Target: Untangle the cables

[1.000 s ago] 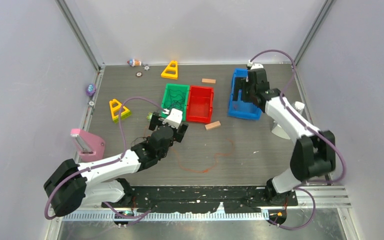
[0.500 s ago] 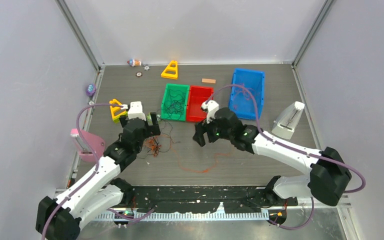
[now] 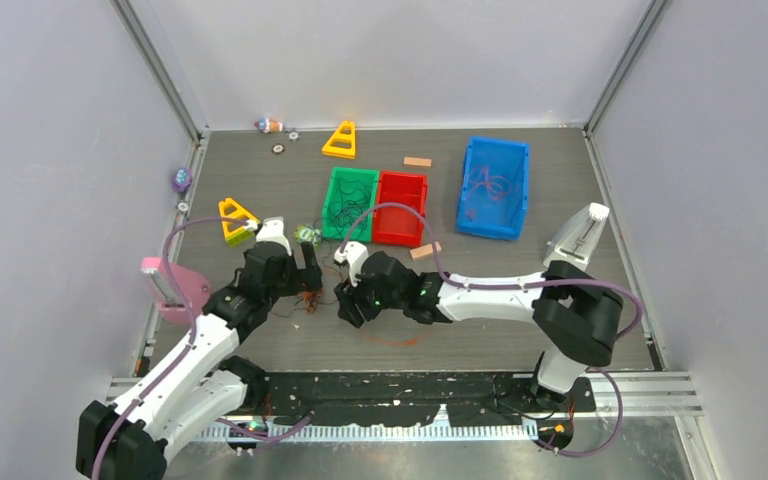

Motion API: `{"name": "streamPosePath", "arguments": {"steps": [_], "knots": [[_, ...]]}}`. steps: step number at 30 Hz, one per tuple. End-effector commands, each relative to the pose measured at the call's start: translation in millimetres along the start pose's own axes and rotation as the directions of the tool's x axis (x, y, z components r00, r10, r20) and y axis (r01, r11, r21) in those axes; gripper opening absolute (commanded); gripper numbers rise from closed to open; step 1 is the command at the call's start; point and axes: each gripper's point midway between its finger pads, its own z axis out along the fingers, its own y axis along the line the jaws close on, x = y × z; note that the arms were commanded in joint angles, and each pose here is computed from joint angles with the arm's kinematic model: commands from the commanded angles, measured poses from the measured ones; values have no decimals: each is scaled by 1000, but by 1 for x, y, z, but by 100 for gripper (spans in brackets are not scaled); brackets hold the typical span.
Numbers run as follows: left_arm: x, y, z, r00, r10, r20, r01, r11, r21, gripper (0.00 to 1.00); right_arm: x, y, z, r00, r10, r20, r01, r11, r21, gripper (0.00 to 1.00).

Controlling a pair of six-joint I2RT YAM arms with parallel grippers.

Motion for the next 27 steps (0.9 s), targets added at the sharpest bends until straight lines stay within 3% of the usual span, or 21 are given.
{"name": "streamPosePath", "arguments": {"steps": [1, 4, 6, 8, 13, 16, 17, 22, 23, 24, 27], "knots": [[16, -2, 3, 998, -17, -67, 18, 1000, 13, 99, -28, 1, 10, 996, -1, 94, -3, 999, 43, 49], [19, 0, 10, 995, -12, -96, 11, 1000, -13, 98, -24, -4, 8, 995, 12, 100, -19, 998, 68, 21], [21, -1, 16, 993, -10, -118, 7, 1000, -24, 96, -23, -7, 2, 994, 19, 109, -28, 996, 80, 8], [23, -1, 23, 990, -5, -141, -1, 999, -39, 85, -22, -9, -6, 992, 28, 124, -39, 995, 88, 6], [28, 2, 38, 985, -20, -174, 6, 997, -83, 51, -21, -11, -32, 985, 36, 170, -52, 995, 90, 5], [23, 4, 39, 986, -49, -160, 33, 994, -102, 7, -15, -23, -49, 986, 49, 159, -74, 985, 155, 5], [18, 6, 36, 988, -59, -141, 43, 992, -115, 0, -12, -34, -54, 985, 49, 163, -83, 973, 215, 5], [-11, 25, 14, 991, -134, -12, 131, 980, -147, 0, 11, -104, -116, 970, 146, 192, -221, 860, 461, 6], [-15, 31, 9, 987, -159, 6, 158, 976, -149, 0, 2, -110, -134, 954, 166, 249, -268, 845, 462, 5], [-19, 36, 5, 982, -185, 25, 187, 971, -148, 0, 17, -136, -149, 942, 216, 255, -322, 792, 519, 6], [-31, 53, -10, 962, -253, 98, 266, 951, -157, 0, 17, -183, -219, 868, 260, 424, -483, 644, 593, 5]]}}
